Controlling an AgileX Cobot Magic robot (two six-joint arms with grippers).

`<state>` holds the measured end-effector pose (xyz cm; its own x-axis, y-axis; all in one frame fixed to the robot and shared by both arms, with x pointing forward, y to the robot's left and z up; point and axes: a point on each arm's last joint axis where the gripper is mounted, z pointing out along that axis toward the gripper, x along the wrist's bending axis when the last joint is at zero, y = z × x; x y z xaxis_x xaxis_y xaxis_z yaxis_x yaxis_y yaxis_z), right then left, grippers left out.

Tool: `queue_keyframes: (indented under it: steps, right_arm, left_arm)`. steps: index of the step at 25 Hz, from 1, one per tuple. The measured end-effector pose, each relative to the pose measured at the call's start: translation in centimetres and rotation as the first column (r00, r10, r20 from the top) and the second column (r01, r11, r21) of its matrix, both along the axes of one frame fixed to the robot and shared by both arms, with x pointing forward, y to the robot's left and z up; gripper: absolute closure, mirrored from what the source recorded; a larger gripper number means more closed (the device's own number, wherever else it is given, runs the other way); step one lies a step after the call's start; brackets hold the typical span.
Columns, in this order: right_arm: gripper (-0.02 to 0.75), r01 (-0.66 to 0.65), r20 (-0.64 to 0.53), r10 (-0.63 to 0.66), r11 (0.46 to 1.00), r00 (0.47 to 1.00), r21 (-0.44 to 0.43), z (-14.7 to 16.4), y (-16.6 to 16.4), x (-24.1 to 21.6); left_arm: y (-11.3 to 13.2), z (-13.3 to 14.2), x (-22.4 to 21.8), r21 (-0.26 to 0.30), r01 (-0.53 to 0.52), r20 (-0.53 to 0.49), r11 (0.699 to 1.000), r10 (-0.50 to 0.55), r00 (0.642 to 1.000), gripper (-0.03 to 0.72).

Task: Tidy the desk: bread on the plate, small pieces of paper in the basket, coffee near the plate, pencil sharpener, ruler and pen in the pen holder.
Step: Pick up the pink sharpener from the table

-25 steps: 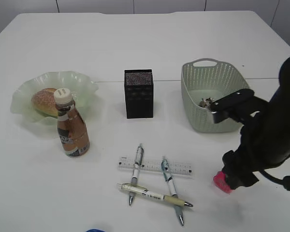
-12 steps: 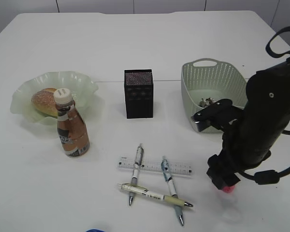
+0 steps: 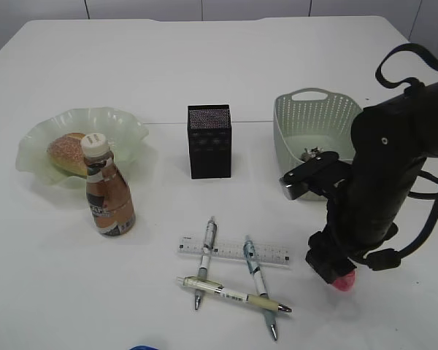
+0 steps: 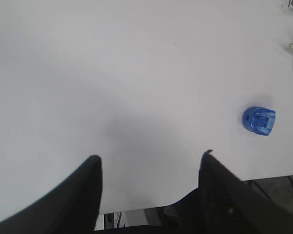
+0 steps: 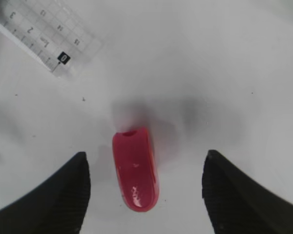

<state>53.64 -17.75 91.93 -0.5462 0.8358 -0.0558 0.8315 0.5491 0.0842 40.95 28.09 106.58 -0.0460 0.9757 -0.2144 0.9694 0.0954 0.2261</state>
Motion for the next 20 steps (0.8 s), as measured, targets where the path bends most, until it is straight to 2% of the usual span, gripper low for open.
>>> queue_keyframes:
  steps: [9,18,20]
  right_arm:
    - [0.27,-0.002,-0.054,0.0,1.0,0.999,-0.023,-1.6,0.0,0.0]
    - [0.489,-0.004,-0.069,0.002,1.0,0.998,-0.03,-1.9,0.0,0.0]
    - [0.512,-0.004,-0.069,0.002,1.0,0.998,-0.03,-1.9,0.0,0.0]
  left_arm:
    - [0.0,0.0,0.1,0.002,0.007,0.015,1.0,-0.007,1.0,0.232]
    - [0.0,0.0,0.2,0.002,0.007,0.019,1.0,-0.008,1.0,0.232]
    - [0.0,0.0,0.2,0.003,0.007,0.021,1.0,-0.007,1.0,0.232]
